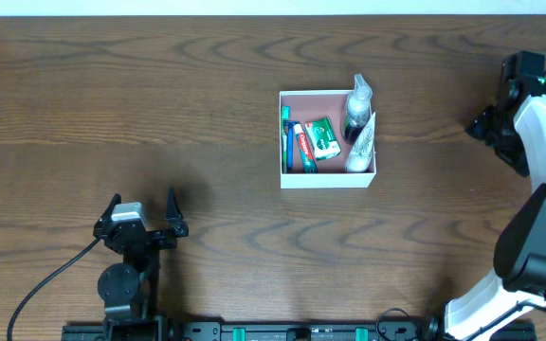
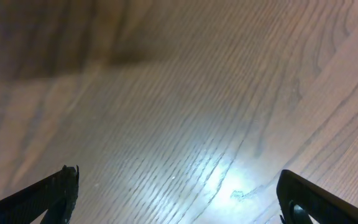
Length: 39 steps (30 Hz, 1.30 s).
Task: Pack container
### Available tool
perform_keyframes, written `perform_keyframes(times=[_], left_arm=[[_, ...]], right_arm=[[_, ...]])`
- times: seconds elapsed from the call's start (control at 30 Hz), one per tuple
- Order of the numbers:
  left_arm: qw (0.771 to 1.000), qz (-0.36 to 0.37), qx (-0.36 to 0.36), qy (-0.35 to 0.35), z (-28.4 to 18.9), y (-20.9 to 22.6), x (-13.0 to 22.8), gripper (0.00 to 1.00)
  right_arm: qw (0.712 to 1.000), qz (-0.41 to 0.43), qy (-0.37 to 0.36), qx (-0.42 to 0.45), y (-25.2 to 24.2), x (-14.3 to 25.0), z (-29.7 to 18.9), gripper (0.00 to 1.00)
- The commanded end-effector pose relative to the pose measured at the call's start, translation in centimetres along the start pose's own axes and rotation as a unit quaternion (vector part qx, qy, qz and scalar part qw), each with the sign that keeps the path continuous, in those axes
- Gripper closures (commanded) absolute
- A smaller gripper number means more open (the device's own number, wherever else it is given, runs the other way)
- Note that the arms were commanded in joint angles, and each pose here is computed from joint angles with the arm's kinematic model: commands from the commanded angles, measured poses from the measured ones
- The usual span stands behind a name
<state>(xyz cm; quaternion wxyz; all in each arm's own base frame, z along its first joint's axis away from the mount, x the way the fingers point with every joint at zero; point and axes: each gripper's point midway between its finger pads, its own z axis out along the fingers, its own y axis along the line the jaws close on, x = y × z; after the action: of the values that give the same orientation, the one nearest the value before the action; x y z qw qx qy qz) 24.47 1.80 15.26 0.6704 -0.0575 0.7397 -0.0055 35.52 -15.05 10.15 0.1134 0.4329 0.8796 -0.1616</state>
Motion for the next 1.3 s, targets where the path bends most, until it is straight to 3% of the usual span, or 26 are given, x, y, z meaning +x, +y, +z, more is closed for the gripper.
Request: perform_keyframes(times=[0.0, 0.37, 0.57, 0.77, 1.07, 1.27], left_arm=[[1.000, 0.010, 0.013, 0.025, 0.0, -0.4, 1.5, 0.02], [1.000, 0.010, 0.013, 0.025, 0.0, -0.4, 1.5, 0.02], [1.000, 0.010, 0.013, 0.025, 0.0, -0.4, 1.5, 0.02], [1.000, 0.010, 0.013, 0.025, 0.0, -0.4, 1.5, 0.02], [1.000, 0.010, 0.013, 0.025, 0.0, -0.4, 1.5, 0.02], [1.000, 0.010, 0.013, 0.025, 0.0, -0.4, 1.5, 0.02]], right_arm=[[0.997, 0.022, -0.057, -0.039, -0.6, -1.3, -5.1, 0.01], [0.957, 0.087, -0.215, -0.172, -5.9, -1.9, -19.8, 0.01], [0.925, 0.078, -0.293, -0.228, -8.4, -0.2, -24.4, 0.01], [0.875, -0.010, -0.412, -0.254, -8.6, 1.6, -24.8, 0.01], [0.807, 0.026, -0.503, -0.309, -9.9, 5.8, -21.3, 0.01], [0.778, 0.041, -0.534, -0.329, -10.3, 7.7, -19.3, 0.01]])
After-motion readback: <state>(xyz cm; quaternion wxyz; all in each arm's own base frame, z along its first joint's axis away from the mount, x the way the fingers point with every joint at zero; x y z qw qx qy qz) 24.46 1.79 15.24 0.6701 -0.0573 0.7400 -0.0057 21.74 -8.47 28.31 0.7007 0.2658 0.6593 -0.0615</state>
